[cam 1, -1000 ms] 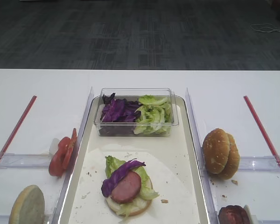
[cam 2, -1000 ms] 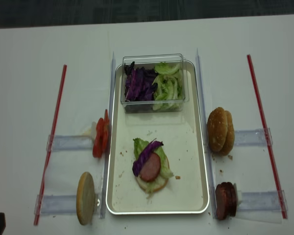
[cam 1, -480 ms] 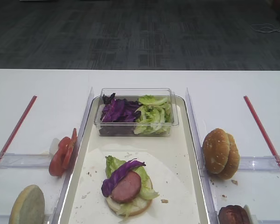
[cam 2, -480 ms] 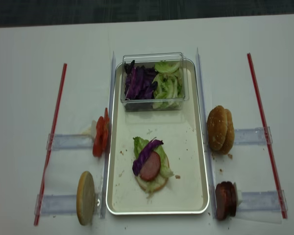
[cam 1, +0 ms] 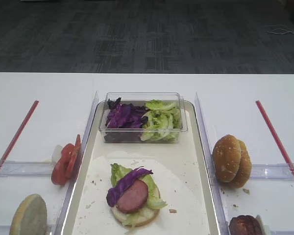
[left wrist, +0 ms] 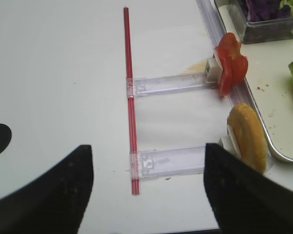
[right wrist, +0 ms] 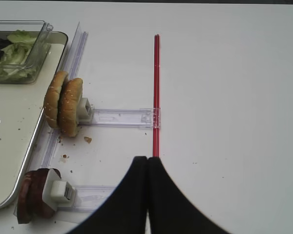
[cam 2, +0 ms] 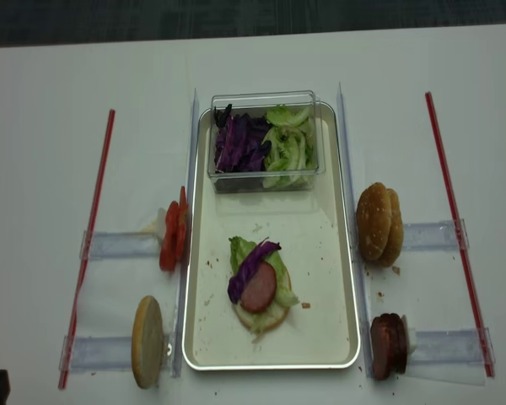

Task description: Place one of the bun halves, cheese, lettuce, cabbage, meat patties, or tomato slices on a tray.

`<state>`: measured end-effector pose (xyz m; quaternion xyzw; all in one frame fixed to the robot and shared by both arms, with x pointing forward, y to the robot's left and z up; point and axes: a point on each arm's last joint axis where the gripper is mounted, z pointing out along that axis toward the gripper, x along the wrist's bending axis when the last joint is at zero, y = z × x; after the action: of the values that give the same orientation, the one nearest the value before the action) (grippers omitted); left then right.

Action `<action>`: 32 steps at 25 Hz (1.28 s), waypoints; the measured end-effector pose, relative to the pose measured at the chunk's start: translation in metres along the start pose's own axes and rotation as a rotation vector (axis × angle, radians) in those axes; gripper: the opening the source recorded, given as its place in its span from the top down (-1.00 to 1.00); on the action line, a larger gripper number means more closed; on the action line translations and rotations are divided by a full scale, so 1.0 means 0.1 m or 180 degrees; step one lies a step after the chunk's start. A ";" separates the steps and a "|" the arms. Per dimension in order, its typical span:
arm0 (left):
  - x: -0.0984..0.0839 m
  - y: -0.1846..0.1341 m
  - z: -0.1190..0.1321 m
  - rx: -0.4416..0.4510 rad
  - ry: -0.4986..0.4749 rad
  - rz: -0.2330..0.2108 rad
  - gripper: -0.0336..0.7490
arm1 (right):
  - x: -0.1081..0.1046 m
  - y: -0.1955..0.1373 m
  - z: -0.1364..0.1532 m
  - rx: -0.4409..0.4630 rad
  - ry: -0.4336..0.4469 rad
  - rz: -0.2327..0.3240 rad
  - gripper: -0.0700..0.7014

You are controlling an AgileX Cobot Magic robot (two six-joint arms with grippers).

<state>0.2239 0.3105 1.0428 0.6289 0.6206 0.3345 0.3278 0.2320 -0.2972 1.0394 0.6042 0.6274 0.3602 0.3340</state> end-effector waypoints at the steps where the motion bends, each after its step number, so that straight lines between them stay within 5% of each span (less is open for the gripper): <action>1: -0.01 -0.01 0.02 -0.0007 -0.0013 0.0001 -0.32 | 0.00 0.00 0.00 0.0000 0.0000 0.0000 0.80; 32: -0.02 -0.01 0.05 -0.0019 -0.0057 -0.0001 -0.32 | 0.00 0.00 0.00 0.0000 0.0000 0.0000 0.80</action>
<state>0.2275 0.3085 1.0391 0.6308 0.6168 0.3306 0.3353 0.2320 -0.2972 1.0394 0.6042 0.6274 0.3602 0.3340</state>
